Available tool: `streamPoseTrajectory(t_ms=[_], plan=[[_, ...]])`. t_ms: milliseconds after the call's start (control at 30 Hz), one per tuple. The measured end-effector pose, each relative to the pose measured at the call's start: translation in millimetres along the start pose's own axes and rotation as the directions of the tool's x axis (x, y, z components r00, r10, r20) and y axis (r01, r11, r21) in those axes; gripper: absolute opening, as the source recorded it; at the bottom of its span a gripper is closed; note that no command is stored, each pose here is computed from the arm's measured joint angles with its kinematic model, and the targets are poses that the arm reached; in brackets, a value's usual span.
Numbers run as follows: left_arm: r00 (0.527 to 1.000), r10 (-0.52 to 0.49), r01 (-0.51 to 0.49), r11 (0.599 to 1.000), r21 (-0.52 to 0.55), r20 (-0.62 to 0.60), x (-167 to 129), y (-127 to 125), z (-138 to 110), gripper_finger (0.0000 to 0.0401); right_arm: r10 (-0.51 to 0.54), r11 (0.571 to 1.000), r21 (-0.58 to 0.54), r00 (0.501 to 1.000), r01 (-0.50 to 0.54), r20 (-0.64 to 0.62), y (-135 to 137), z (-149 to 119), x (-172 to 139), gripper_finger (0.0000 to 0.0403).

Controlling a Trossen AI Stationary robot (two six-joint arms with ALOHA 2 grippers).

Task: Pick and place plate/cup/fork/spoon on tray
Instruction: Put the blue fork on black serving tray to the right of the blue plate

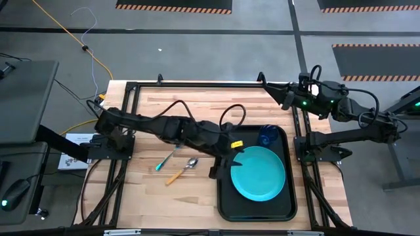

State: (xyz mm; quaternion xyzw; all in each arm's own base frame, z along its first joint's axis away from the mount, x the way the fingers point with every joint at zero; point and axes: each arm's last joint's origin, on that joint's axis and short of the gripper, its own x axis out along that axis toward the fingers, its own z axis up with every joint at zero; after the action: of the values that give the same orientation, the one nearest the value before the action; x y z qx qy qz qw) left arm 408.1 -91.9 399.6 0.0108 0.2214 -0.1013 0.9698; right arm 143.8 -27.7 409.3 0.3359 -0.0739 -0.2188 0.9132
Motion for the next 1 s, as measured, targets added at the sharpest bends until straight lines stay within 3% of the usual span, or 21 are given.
streamPoseTrajectory(t_ms=[233,300,500,667,900,1000], plan=[[0.997,-0.042,0.047,0.996,-0.073,0.070,7.4,4.3,-10.3,0.0202,0.043,0.999,-0.002,0.998,-0.044,-0.051,0.8,-2.0,-0.1,0.0252],[0.989,-0.046,0.061,0.993,-0.097,0.142,5.5,3.9,-12.5,0.0202,0.052,0.999,-0.003,0.997,-0.052,-0.064,0.8,-2.6,-0.2,0.0252],[0.949,-0.015,0.076,0.981,-0.180,0.316,-32.1,11.5,-34.9,0.0202,0.053,0.999,0.005,0.995,-0.053,-0.083,0.2,-3.9,-0.2,0.0252],[0.868,0.077,0.068,0.960,-0.272,0.491,-70.4,20.1,-63.1,0.0202,0.047,0.999,-0.001,0.994,-0.048,-0.097,-0.5,-5.2,0.0,0.0252],[0.855,0.157,0.029,0.937,-0.348,0.494,-107.6,23.3,-108.3,0.0202,0.023,1.000,-0.018,0.992,-0.026,-0.124,-2.9,-7.9,-0.1,0.0252],[0.887,0.157,0.007,0.936,-0.352,0.434,-118.1,22.5,-122.0,0.0202,0.021,1.000,-0.014,0.992,-0.023,-0.127,-3.2,-8.2,-0.2,0.0252]])
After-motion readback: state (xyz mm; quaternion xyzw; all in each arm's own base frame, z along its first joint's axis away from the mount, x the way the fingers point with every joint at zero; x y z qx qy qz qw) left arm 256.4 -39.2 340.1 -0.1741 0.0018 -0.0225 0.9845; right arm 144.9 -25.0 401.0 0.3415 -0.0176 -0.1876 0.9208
